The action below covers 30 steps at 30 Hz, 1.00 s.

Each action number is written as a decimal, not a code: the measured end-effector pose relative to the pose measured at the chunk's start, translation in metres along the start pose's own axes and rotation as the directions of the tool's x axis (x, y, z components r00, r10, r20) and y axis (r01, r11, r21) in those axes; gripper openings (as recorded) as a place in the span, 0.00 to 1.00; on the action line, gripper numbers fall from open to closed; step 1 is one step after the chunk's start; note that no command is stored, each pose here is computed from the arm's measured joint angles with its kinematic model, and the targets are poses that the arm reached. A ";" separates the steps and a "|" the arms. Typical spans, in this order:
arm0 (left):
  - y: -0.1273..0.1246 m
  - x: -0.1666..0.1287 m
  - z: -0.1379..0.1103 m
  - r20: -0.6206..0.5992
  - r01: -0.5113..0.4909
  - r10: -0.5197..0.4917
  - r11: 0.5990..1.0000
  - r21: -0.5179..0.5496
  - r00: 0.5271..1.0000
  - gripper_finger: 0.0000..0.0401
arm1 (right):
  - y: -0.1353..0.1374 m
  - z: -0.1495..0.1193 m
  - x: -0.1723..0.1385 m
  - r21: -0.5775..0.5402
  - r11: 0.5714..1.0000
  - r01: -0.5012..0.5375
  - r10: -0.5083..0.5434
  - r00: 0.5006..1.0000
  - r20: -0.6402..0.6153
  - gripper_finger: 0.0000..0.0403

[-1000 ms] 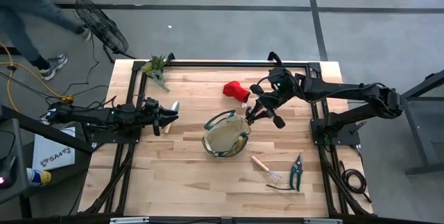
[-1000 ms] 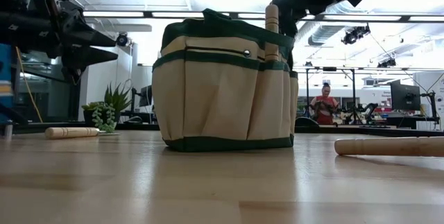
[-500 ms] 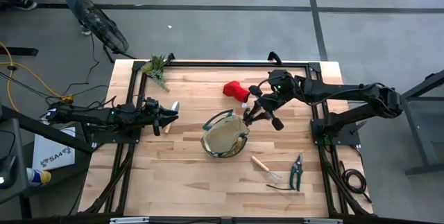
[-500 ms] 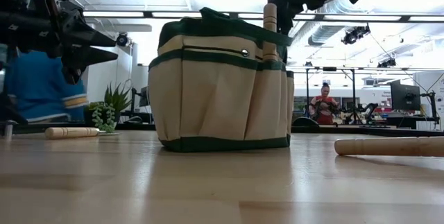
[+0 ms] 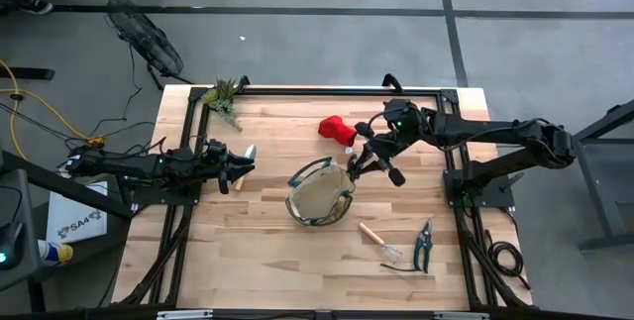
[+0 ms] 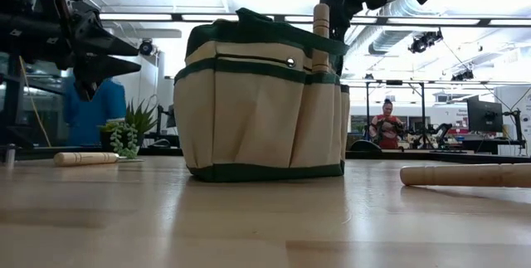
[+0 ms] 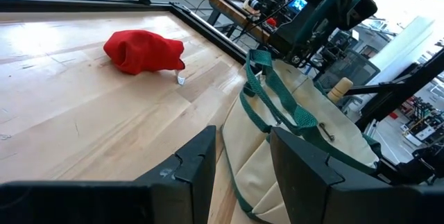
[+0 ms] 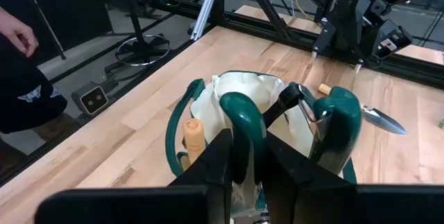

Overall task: Pick & Place Garden tools in Gardening bag
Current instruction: Put the left green shear scissors into the white gardening bag

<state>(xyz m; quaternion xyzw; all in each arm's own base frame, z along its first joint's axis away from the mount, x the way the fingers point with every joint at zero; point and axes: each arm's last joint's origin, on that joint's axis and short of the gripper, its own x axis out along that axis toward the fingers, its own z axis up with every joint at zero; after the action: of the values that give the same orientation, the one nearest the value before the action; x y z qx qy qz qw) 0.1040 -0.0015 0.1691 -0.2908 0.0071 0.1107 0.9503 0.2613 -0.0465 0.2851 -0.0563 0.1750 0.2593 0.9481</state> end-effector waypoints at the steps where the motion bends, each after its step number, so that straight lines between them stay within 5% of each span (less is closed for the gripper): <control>1: 0.000 0.000 0.000 0.000 0.000 0.000 1.000 0.000 1.000 0.33 | 0.000 0.000 0.000 0.003 1.000 -0.001 0.001 1.000 -0.003 0.10; 30: 0.000 0.000 0.000 -0.001 -0.003 0.003 1.000 0.001 1.000 0.33 | -0.011 -0.019 0.018 0.127 0.989 0.080 -0.065 0.991 -0.117 0.10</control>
<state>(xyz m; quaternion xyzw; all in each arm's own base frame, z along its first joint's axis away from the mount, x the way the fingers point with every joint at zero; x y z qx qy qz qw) 0.1040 -0.0015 0.1688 -0.2905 0.0081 0.1120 0.9503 0.2758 -0.0512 0.2612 -0.0148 0.2427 0.2091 0.9472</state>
